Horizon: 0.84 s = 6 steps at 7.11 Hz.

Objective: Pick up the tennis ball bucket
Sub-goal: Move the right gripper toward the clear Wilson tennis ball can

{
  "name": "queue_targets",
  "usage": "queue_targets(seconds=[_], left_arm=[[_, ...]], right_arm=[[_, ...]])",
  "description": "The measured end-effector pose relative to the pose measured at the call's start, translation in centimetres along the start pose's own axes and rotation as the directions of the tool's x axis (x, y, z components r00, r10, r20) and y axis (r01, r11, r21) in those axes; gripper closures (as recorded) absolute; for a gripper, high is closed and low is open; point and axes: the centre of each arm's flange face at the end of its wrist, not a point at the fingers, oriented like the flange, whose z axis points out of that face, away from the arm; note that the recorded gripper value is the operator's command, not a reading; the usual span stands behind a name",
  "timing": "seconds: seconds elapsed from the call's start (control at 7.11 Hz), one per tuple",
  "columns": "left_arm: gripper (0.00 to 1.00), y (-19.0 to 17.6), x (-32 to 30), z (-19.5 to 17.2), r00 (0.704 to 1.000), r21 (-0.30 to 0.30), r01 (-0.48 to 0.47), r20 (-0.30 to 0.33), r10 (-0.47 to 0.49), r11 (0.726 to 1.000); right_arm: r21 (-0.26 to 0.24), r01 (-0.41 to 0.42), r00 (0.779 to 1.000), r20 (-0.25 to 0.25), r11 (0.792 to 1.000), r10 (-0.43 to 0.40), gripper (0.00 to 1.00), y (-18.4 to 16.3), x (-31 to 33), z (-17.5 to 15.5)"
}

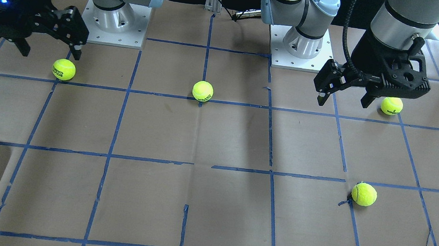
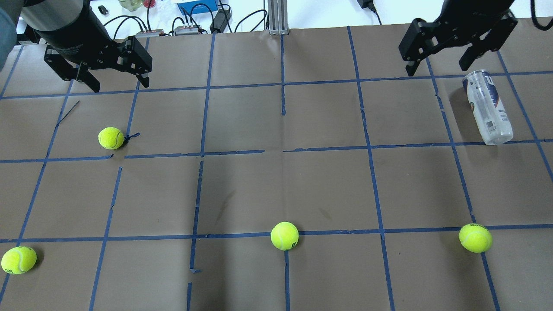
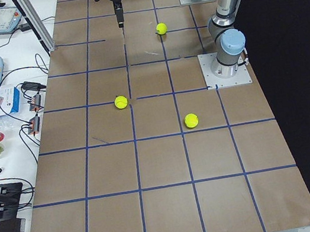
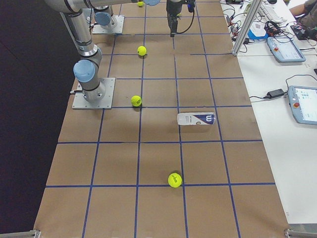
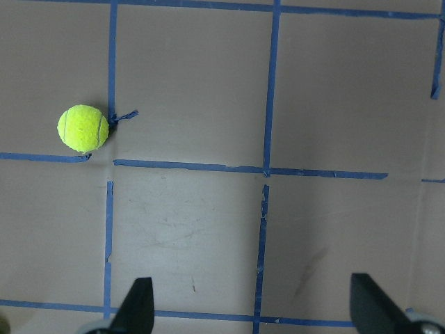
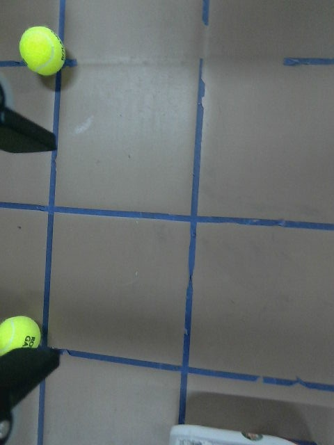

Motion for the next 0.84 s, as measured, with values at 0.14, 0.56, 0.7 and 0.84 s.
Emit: queue_targets(seconds=[0.14, 0.56, 0.7, 0.84], left_arm=[[0.00, 0.0, 0.0, 0.0, 1.000, 0.000, 0.000, 0.000, 0.000, 1.000], [0.00, 0.0, 0.0, 0.1, 1.000, -0.002, 0.000, 0.000, 0.000, 1.000], [0.00, 0.0, 0.0, 0.1, 1.000, -0.001, 0.000, 0.000, 0.000, 1.000], [0.00, 0.0, 0.0, 0.0, 1.000, -0.001, -0.001, 0.001, 0.001, 1.000]], right_arm=[[0.000, -0.040, 0.999, -0.012, 0.999, 0.040, 0.00, -2.9, 3.1, 1.7], [0.045, -0.103, 0.988, -0.113, 0.994, 0.108, 0.00, -14.9, 14.7, 12.5], [0.037, -0.106, 0.983, -0.149, 0.994, 0.110, 0.00, -17.7, 18.5, 16.5], [0.053, -0.085, 0.980, -0.176, 0.995, 0.093, 0.00, -20.0, 21.2, 19.0]])
